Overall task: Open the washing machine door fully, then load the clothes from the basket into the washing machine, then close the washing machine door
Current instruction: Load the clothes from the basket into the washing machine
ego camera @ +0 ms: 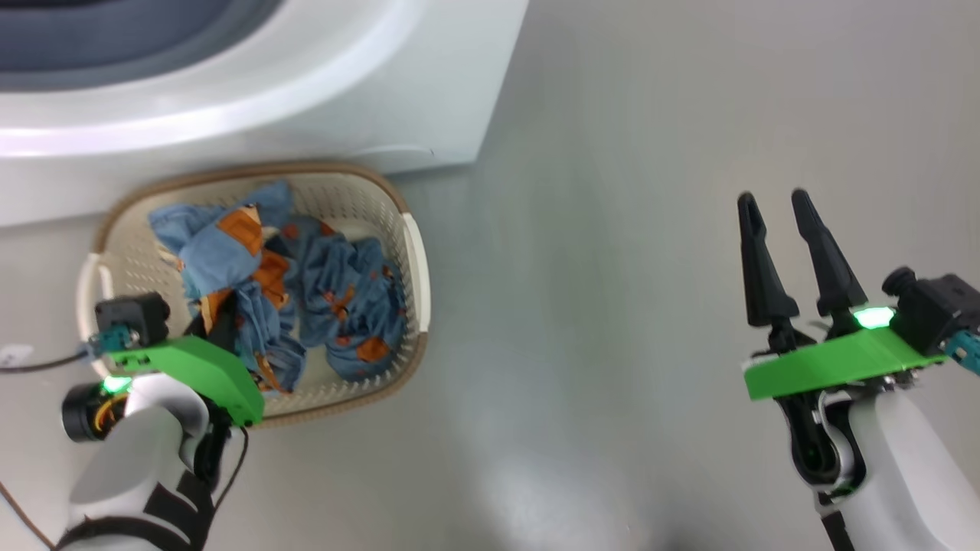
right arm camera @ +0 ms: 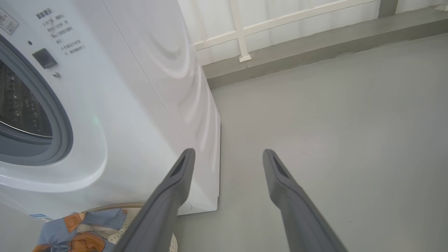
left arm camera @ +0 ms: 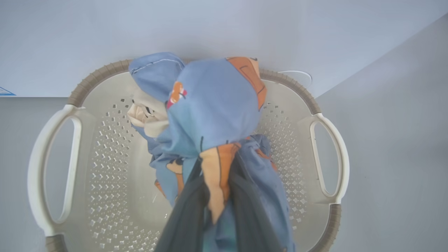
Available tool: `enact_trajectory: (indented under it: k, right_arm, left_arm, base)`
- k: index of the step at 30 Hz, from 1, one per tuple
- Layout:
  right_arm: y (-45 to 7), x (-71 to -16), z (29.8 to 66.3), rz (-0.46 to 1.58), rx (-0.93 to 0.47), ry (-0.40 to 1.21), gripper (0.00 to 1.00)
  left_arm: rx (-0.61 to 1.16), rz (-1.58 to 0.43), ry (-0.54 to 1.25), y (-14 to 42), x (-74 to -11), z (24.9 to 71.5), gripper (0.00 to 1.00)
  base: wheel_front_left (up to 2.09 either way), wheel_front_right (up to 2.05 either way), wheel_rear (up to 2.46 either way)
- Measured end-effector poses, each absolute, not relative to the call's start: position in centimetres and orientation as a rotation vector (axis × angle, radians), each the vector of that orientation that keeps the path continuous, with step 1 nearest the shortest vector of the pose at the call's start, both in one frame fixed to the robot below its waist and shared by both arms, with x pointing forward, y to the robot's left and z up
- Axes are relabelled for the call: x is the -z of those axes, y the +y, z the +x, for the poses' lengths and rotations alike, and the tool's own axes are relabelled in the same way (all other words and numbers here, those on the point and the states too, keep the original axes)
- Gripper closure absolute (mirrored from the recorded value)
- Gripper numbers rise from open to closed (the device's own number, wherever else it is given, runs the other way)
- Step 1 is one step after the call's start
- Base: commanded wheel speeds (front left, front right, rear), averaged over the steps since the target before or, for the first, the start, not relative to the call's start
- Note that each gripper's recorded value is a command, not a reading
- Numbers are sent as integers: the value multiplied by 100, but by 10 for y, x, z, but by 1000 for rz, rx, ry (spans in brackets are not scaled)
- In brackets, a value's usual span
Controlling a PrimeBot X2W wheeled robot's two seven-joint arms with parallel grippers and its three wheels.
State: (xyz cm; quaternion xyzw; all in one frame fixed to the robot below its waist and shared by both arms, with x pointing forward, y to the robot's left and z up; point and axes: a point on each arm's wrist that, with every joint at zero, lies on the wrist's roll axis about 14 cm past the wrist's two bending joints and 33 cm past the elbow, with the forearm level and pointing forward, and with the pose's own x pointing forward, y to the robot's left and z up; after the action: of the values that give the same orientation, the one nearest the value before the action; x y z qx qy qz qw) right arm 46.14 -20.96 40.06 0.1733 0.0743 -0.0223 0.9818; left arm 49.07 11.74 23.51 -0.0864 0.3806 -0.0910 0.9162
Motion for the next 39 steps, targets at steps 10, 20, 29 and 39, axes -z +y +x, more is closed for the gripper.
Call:
enact_trajectory:
  k: [10,20,29,39]
  right_arm:
    - [-210,-429,432,324,11,118,0]
    - [-205,-446,404,316,-19,100,0]
    - [-198,-452,386,312,-48,95,0]
    - [-197,-463,383,313,-57,62,0]
  left_arm:
    - [195,-225,575,122,-310,483,100]
    - [183,-240,367,133,-375,465,100]
    - [131,-245,190,150,-426,441,100]
    - [76,-243,104,165,-446,408,100]
  base:
    - [0,0,0]
    - [0,0,0]
    - [0,0,0]
    - [0,0,0]
